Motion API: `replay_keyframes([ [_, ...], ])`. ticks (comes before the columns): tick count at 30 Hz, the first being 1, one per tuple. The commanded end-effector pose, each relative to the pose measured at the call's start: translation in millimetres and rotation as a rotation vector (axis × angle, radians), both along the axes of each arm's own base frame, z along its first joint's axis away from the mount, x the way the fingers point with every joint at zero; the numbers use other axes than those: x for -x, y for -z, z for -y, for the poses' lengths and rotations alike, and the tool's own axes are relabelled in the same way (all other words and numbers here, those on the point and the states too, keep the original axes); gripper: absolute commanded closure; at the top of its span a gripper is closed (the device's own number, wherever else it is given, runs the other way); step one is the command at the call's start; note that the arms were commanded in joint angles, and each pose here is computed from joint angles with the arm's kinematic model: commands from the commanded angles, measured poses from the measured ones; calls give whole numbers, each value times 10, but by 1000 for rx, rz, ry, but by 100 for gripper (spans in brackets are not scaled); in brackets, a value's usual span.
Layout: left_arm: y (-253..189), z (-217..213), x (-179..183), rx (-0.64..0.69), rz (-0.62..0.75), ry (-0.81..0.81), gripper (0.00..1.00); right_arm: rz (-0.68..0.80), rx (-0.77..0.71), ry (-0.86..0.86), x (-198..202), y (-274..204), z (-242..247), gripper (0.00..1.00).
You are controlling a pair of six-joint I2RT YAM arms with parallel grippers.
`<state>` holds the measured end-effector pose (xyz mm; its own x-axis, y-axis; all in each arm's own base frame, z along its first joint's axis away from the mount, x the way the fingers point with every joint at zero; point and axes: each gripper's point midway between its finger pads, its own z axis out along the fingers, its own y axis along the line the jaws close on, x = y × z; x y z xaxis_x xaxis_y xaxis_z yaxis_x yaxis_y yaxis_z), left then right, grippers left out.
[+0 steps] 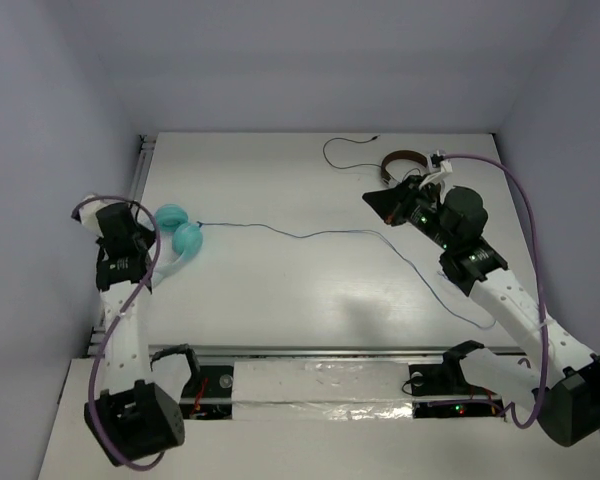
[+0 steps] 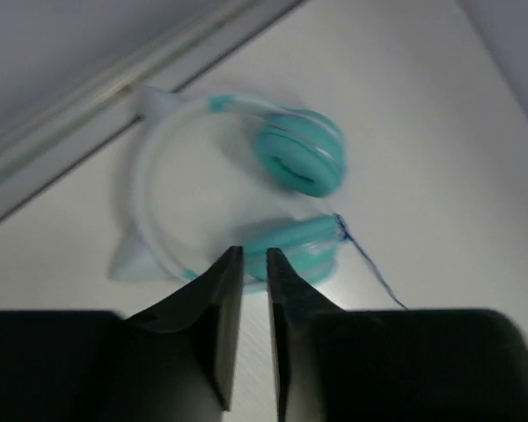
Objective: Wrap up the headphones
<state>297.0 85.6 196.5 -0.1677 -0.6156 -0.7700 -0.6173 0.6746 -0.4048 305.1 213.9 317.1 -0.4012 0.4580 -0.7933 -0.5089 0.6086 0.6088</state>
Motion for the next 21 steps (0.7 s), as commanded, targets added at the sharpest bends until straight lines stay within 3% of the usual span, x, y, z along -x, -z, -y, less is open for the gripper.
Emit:
replay_keyframes([
  [1,314,-275,147,20,-106,-43,80,41,-5,-7,22,-72,-17,99],
  [2,433,-348,194,18,-153,-77,66,40,-6,-16,28,-69,-31,93],
  [5,606,-380,231,55,-198,-99,49,42,-7,-22,36,-72,-38,82],
  [6,704,-408,249,69,-222,-114,37,43,-7,-21,37,-74,-35,73],
  [9,886,-509,301,104,-283,-151,36,44,-6,-22,39,-77,-36,61],
  [15,1241,-560,330,146,-403,-157,34,47,-5,-56,77,-61,-77,53],
  [21,1519,-556,136,216,-434,-143,34,44,-7,-100,107,-20,-140,52],
])
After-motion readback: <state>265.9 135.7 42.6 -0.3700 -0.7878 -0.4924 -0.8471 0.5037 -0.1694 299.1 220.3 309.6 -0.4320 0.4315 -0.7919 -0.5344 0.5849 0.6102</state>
